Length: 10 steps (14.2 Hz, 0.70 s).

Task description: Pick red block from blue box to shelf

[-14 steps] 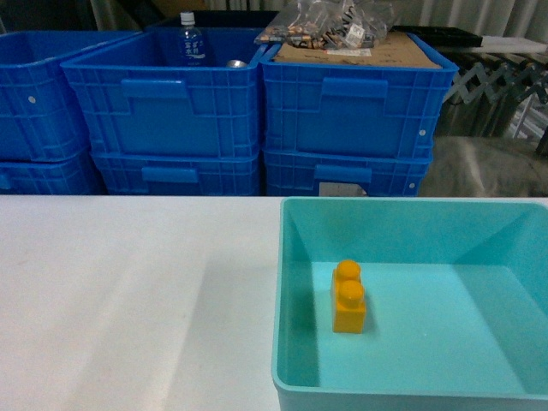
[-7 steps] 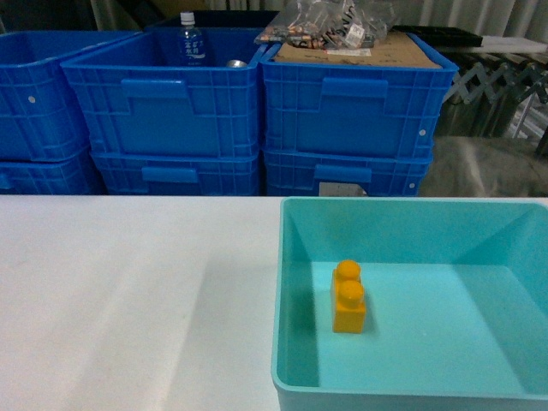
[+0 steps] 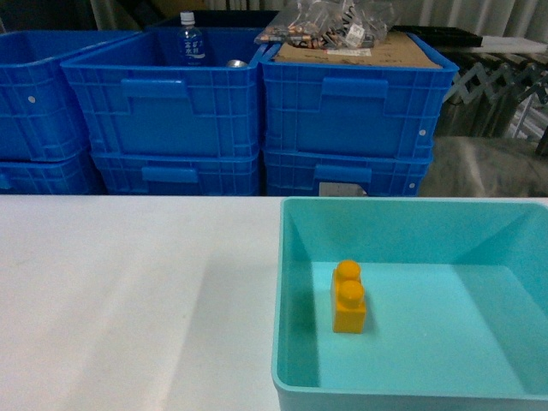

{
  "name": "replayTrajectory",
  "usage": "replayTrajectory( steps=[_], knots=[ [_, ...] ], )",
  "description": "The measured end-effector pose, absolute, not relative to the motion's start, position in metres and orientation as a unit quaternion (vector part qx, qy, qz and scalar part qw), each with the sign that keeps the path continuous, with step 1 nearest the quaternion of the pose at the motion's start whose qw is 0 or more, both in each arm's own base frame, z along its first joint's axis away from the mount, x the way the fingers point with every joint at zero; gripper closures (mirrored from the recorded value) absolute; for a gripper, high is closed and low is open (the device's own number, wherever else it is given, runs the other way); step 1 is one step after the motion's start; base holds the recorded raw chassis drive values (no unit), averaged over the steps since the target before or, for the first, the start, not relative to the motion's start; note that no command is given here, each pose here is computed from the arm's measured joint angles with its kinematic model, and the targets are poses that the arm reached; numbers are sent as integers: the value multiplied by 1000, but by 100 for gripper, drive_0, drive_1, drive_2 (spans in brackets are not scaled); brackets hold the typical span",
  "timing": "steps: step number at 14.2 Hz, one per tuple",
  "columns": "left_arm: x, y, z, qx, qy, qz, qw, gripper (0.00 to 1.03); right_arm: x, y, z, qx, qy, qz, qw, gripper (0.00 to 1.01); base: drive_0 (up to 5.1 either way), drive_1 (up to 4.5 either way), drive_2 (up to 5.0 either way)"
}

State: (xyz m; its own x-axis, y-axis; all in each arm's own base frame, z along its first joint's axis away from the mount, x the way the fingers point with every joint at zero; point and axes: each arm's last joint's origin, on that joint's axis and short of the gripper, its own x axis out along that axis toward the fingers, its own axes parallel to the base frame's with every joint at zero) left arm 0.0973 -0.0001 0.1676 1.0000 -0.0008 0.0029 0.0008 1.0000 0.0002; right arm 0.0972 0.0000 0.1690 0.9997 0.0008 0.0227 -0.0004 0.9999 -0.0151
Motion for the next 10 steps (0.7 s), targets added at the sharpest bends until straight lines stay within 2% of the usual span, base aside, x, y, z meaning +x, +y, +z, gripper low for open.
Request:
replayTrajectory(
  steps=[5,10],
  knots=[
    [97,0,168,0,-2,0,1000,5,97,0,167,-7,-2,0,1000,73,0,0,0],
    [97,0,168,0,-1,1,1000,5,97,0,167,-8,-2,0,1000,73,-155,-155,-155]
  ],
)
